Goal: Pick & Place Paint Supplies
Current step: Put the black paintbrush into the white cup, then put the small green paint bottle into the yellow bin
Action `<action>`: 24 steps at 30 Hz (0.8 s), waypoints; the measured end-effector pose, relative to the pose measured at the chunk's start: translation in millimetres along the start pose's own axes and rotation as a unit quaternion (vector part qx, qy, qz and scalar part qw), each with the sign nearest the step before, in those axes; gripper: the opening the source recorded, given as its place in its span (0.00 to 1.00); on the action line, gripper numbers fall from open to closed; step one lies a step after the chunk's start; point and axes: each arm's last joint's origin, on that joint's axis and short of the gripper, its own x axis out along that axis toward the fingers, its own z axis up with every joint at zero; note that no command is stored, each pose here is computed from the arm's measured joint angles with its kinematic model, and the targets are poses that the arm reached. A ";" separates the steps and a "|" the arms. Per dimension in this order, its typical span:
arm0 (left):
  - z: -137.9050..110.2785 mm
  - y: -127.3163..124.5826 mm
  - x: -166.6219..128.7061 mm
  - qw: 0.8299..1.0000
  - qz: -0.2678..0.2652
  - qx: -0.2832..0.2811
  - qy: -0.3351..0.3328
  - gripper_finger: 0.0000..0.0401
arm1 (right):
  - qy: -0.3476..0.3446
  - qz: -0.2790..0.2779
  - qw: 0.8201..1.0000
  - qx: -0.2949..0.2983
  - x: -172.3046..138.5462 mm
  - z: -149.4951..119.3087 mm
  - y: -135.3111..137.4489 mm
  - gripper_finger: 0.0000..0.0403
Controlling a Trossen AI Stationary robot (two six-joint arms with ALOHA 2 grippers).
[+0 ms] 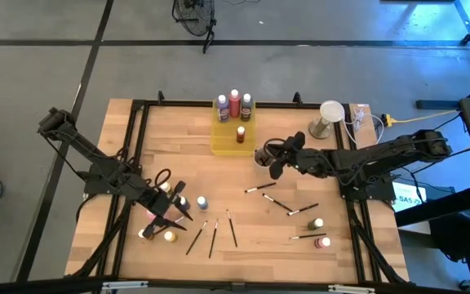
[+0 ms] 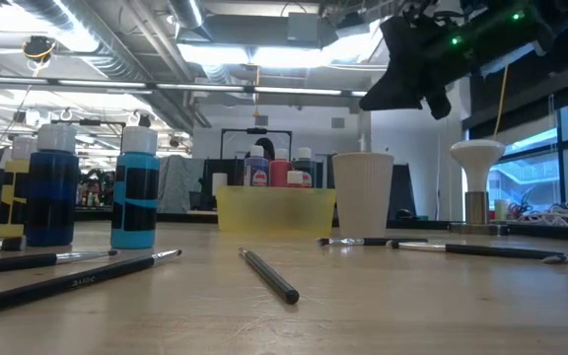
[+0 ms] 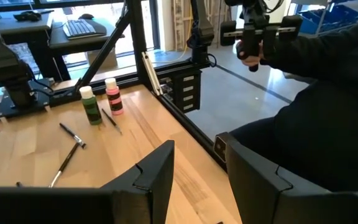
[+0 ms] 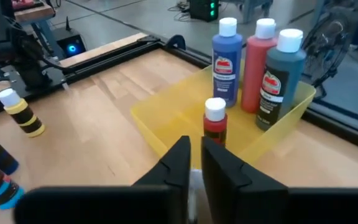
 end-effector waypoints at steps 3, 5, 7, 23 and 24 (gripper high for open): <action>0.0 0.4 0.0 1.000 0.003 0.014 0.000 0.35 | 0.008 -0.002 1.000 0.007 0.4 -1.3 -1.1 0.18; 0.0 0.7 0.0 1.000 0.009 0.021 0.000 0.35 | 0.011 -0.003 1.000 0.010 0.3 -2.2 -1.4 0.24; 0.0 1.0 0.0 0.999 0.013 0.029 0.000 0.35 | 0.007 -0.002 1.000 0.021 0.4 -1.3 -1.0 0.31; -0.2 1.1 0.0 0.997 0.015 0.078 0.002 0.35 | 0.140 0.209 0.966 0.053 -63.9 90.0 52.3 0.61; -0.2 1.2 0.0 0.997 0.016 0.078 0.002 0.35 | 0.175 0.200 0.962 0.062 -70.6 92.3 53.6 0.61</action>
